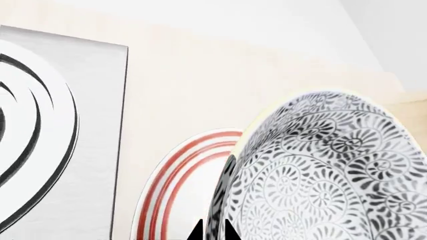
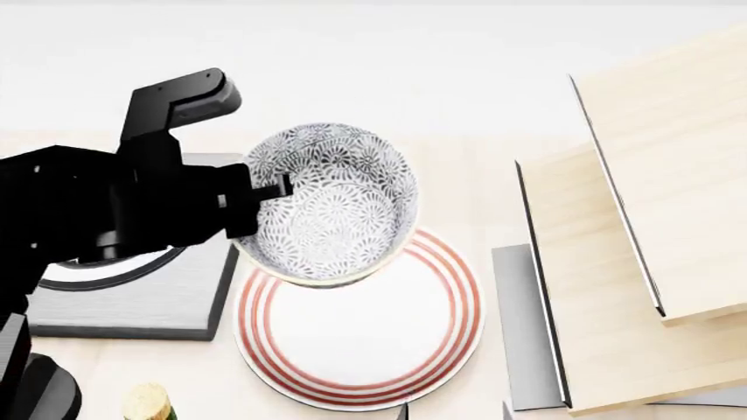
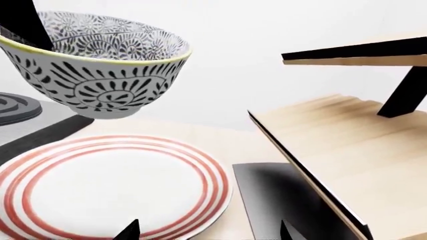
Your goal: Pick up the akita bowl and put it on the plate.
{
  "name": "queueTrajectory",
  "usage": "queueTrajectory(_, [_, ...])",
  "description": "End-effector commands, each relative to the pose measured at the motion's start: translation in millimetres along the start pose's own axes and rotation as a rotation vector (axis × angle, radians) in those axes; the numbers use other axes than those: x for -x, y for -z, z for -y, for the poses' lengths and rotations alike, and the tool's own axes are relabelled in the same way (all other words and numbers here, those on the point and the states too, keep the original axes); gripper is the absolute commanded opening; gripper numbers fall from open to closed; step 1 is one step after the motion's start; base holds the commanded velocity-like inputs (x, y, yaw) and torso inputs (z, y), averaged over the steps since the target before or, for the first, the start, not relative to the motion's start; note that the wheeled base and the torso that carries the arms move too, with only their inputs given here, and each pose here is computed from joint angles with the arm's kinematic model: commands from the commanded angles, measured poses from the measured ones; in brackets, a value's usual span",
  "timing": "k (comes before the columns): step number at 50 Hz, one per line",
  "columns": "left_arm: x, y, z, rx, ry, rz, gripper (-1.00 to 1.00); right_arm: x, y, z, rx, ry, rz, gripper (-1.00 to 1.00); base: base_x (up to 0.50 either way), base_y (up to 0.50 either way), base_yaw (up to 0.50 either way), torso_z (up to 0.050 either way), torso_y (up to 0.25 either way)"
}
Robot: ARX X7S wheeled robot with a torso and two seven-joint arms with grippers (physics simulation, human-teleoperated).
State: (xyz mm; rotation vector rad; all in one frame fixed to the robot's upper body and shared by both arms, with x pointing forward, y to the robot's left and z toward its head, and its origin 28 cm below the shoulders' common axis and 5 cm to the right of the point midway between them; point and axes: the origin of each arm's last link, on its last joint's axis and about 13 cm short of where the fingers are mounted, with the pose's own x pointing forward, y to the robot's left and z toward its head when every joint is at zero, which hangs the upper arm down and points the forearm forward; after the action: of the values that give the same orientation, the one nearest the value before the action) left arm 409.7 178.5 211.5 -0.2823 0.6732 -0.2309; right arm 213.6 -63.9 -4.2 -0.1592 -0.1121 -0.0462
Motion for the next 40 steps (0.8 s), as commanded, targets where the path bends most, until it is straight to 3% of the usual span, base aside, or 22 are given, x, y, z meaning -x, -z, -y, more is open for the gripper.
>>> queueTrajectory(1, [-8.0, 10.5, -3.1, 0.004, 0.015, 0.003, -1.0, -0.1, 2.4, -0.8, 0.0, -0.001, -0.006, 1.0, 0.0, 0.0, 0.0, 0.0, 0.0])
queueTrajectory(19, [-15.8, 19.5, -3.2, 0.032, 0.114, 0.033, -1.0, 0.7, 6.2, -1.4, 0.003, -0.002, -0.012, 1.0, 0.0, 0.0, 0.0, 0.0, 0.001])
queueTrajectory(27, [-21.5, 27.0, -5.8, -0.003, 0.082, 0.047, -1.0, 1.3, 6.5, -1.4, 0.001, -0.004, -0.014, 1.0, 0.0, 0.0, 0.0, 0.0, -0.01])
queueTrajectory(32, [-21.1, 29.6, -5.1, 0.055, 0.092, 0.022, -1.0, 1.4, 6.4, -1.3, 0.002, -0.003, -0.014, 1.0, 0.0, 0.0, 0.0, 0.0, -0.113])
queueTrajectory(40, [-22.4, 30.2, -6.4, 0.061, 0.105, 0.04, -1.0, 1.7, 7.6, -2.1, 0.005, -0.005, -0.018, 1.0, 0.0, 0.0, 0.0, 0.0, 0.0])
